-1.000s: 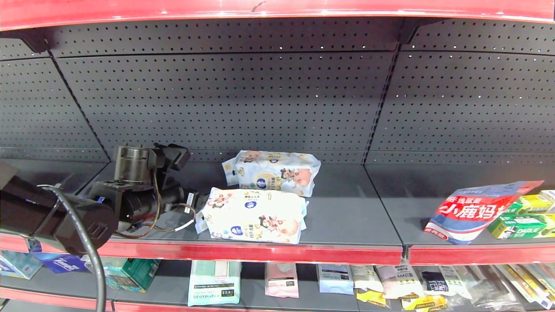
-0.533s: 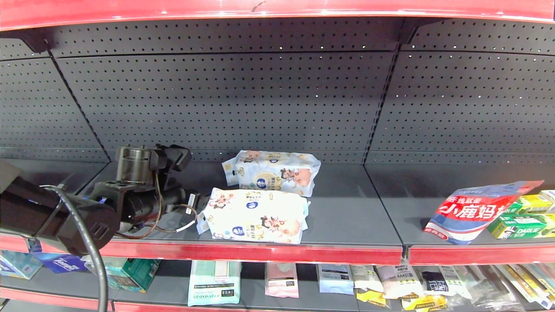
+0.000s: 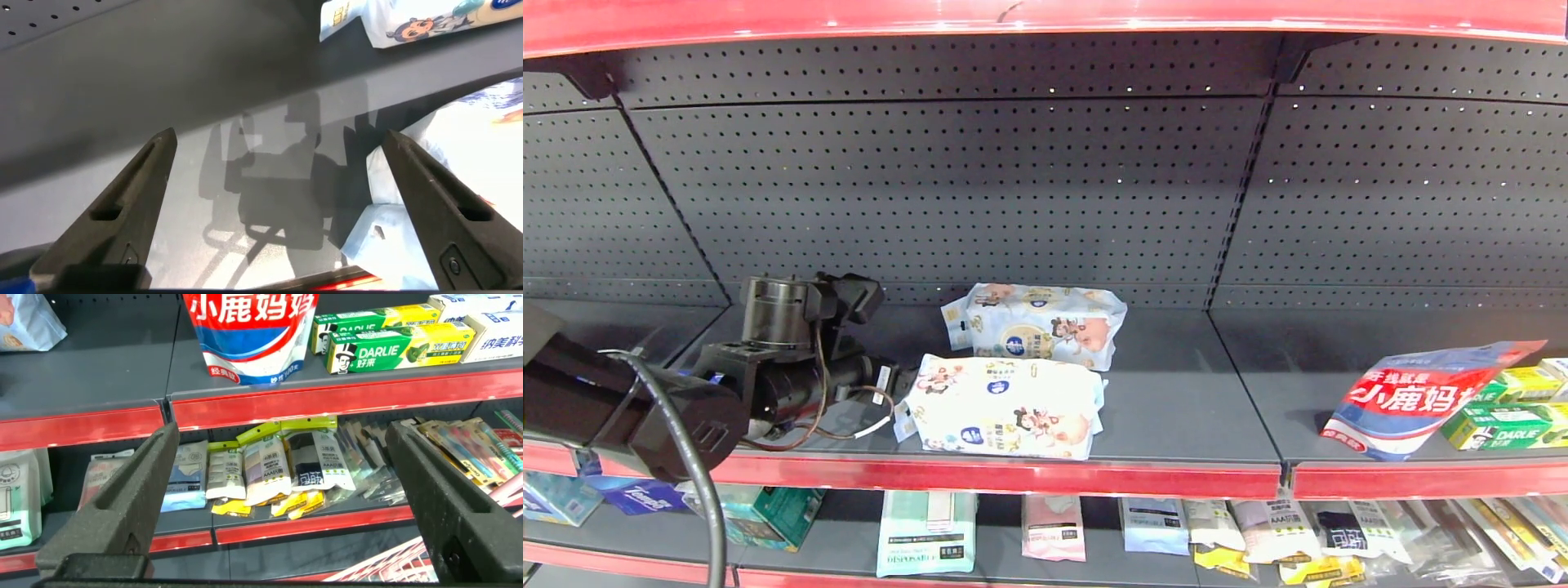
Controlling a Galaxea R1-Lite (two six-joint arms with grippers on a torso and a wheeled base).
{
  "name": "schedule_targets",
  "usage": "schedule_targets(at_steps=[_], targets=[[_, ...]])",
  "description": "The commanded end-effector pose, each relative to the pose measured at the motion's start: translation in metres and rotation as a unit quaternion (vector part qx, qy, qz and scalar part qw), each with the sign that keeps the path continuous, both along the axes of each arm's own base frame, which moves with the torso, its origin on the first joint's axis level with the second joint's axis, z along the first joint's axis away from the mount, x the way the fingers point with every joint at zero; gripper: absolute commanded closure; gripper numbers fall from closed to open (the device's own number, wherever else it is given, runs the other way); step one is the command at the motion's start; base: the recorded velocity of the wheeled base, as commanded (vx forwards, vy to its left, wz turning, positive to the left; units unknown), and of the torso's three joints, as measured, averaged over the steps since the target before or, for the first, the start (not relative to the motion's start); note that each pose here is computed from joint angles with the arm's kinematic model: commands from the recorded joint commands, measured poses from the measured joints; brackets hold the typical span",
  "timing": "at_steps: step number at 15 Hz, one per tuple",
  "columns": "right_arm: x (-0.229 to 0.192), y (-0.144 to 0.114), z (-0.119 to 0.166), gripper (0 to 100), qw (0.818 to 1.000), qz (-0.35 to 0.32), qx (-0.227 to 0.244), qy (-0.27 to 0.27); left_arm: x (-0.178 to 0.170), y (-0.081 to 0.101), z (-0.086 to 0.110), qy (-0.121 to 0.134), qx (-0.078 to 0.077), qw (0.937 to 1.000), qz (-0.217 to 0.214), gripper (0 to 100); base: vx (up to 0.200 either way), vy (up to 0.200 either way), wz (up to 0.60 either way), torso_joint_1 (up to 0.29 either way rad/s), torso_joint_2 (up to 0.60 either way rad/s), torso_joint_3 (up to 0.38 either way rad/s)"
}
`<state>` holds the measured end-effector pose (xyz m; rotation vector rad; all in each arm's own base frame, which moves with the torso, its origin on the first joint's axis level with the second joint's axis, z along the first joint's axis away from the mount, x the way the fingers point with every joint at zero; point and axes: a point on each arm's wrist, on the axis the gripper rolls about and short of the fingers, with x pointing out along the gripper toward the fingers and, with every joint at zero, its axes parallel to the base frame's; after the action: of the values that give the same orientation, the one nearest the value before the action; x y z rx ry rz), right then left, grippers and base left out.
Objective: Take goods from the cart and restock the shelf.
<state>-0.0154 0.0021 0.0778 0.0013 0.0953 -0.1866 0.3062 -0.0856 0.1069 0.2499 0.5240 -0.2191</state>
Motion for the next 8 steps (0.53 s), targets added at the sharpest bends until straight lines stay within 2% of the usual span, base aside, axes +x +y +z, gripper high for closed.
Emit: schedule_targets(at_steps=[1, 8], targets=[[0.0001, 0.0, 0.0, 0, 1.0, 0.0, 0.0, 0.001, 0.0004, 0.0, 0.0004, -0.001, 0.0, 1.0, 0.0, 0, 0.0, 0.0, 0.0, 0.0, 0.0, 0.0], [0.0001, 0.0, 0.0, 0, 1.0, 0.0, 0.0, 0.001, 0.001, -0.0008, -0.002, 0.003, -0.001, 1.0, -0.002, 0, 0.0, 0.0, 0.0, 0.0, 0.0, 0.0]])
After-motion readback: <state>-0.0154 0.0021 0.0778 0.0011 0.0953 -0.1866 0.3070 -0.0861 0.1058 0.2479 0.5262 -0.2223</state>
